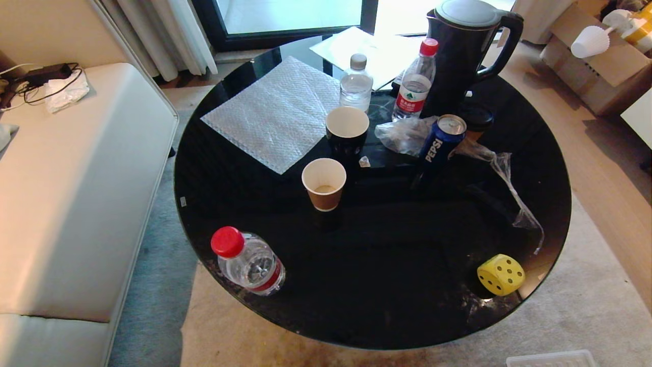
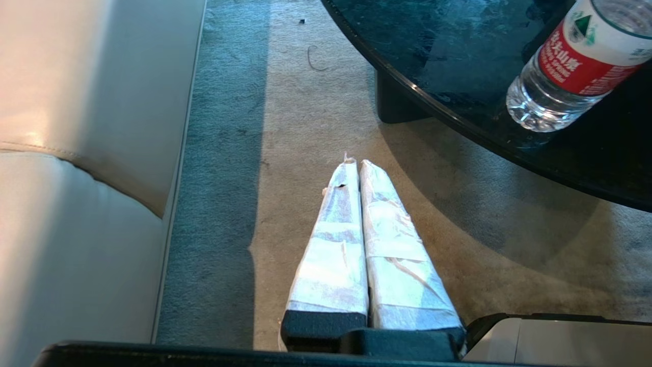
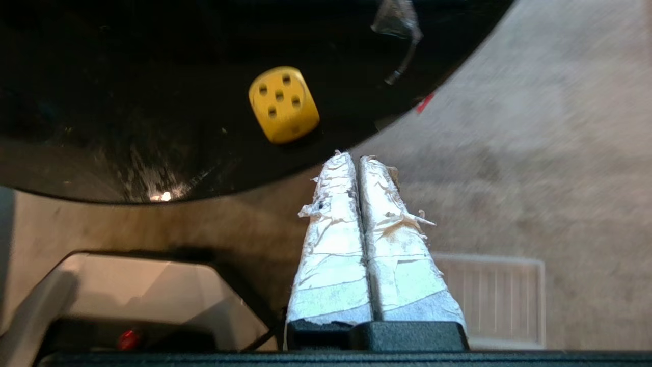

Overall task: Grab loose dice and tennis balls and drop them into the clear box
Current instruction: Pick up toys out of the box

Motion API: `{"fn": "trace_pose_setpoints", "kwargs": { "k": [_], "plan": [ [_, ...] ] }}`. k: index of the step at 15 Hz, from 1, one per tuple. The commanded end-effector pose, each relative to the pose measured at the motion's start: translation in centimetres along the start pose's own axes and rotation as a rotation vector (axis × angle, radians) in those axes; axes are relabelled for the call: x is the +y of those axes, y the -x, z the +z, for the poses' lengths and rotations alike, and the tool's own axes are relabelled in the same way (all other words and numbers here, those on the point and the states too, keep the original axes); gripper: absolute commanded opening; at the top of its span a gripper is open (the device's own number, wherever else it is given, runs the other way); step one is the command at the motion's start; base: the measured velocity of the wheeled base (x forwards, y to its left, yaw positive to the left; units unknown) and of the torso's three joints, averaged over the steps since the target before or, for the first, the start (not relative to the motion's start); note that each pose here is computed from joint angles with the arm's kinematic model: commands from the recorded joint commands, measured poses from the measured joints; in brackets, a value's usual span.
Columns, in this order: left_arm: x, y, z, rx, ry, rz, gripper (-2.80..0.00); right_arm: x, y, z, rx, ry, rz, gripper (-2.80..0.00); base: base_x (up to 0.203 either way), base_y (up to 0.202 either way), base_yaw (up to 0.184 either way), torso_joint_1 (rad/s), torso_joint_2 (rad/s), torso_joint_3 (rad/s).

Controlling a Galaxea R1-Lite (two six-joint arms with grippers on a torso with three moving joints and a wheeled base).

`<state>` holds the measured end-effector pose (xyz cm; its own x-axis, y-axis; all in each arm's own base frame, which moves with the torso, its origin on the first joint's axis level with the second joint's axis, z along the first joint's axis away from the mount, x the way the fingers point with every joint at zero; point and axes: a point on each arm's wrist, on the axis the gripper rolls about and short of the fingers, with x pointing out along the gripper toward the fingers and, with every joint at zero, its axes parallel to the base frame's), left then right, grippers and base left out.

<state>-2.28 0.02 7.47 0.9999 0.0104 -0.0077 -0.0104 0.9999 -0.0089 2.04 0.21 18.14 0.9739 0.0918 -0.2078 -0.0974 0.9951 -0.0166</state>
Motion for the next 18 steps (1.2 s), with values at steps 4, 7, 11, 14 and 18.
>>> {"fn": "trace_pose_setpoints", "kwargs": {
  "k": [4,7,11,14,18],
  "plan": [
    [0.0,0.0,0.0,0.002,0.000,0.000,-2.80,-0.5,-7.8,4.8,0.217,-0.008,0.064,-2.80,0.000,0.000,0.000,0.000,0.00,0.000],
    [0.0,0.0,0.0,0.002,0.000,0.000,-2.80,-0.1,-9.2,4.8,0.260,0.004,0.103,-2.80,0.000,0.000,0.000,0.000,0.00,0.000],
    [0.0,0.0,0.0,0.002,0.000,0.000,-2.80,1.0,-12.8,3.7,0.418,0.054,0.195,0.00,0.000,0.000,0.000,0.000,0.00,0.000],
    [0.0,0.0,0.0,0.002,0.000,0.000,-2.80,1.0,-12.8,3.7,0.418,0.054,0.195,0.00,0.000,0.000,0.000,0.000,0.00,0.000],
    [0.0,0.0,0.0,0.002,0.000,0.000,-2.80,1.2,-13.6,2.9,0.496,0.148,0.282,0.00,0.000,0.000,0.000,0.000,0.00,0.000]
  ]
}}
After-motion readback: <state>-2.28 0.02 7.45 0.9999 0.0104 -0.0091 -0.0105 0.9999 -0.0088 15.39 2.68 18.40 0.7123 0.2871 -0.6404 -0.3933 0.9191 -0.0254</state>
